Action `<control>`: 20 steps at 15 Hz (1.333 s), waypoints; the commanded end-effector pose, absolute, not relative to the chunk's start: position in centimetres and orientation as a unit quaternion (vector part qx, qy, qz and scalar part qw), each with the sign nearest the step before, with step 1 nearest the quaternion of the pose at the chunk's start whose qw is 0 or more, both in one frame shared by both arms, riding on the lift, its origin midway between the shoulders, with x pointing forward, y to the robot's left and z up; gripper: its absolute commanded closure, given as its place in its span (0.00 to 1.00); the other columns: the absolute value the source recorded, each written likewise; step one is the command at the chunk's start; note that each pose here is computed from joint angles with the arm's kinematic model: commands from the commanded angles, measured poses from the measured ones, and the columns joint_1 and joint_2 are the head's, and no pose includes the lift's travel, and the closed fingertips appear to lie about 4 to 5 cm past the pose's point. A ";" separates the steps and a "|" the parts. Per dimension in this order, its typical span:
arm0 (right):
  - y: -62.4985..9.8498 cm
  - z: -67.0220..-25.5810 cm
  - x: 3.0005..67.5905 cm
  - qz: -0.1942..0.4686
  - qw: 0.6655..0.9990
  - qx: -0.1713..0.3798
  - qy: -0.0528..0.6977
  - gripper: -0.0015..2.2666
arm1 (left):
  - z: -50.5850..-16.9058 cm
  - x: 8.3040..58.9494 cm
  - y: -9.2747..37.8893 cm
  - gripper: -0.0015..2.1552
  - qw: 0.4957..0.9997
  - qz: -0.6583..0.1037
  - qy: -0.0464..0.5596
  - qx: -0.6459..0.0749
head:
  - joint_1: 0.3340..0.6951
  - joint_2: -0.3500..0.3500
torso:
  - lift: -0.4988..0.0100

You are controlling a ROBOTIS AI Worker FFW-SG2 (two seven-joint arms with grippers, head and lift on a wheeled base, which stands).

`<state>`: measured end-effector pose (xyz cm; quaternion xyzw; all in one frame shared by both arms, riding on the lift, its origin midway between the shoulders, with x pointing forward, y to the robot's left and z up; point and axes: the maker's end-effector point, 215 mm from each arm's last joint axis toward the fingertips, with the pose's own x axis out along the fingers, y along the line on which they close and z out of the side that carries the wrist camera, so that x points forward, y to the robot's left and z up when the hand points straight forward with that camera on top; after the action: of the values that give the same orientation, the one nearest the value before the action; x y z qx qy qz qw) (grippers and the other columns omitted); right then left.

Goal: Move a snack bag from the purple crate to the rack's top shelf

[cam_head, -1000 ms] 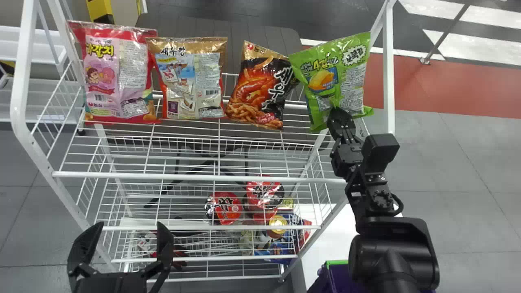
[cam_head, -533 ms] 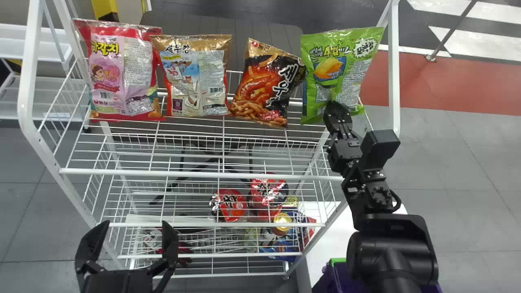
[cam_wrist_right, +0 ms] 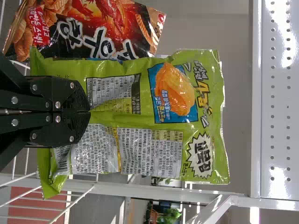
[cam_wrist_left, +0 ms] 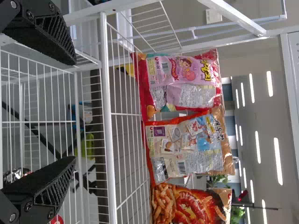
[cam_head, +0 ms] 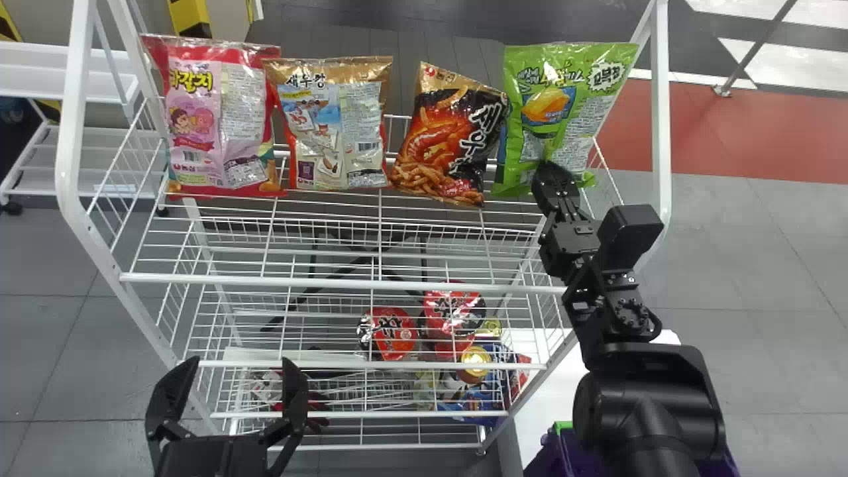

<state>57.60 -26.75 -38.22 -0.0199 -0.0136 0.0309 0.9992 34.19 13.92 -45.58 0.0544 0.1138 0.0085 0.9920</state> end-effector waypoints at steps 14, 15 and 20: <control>-29.5 -40.7 59.7 0.014 1.000 0.013 0.015 0.99 | -45.2 34.2 14.1 0.04 0.993 0.013 0.105 0.050 | 1.00 0.23 | 0.98; -29.5 -40.8 59.9 0.015 1.000 0.015 0.016 0.99 | -45.2 34.2 14.1 0.04 0.993 0.014 0.104 0.050 | 1.00 0.24 | 0.98; -29.5 -41.3 60.6 0.020 0.999 0.017 0.028 0.99 | -45.2 34.3 14.2 0.04 0.994 0.015 0.101 0.049 | 1.00 0.24 | 0.98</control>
<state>60.50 -29.65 -41.33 0.0183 0.0268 0.0184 0.9993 34.29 14.22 -45.20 0.0495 0.1020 0.0142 0.9935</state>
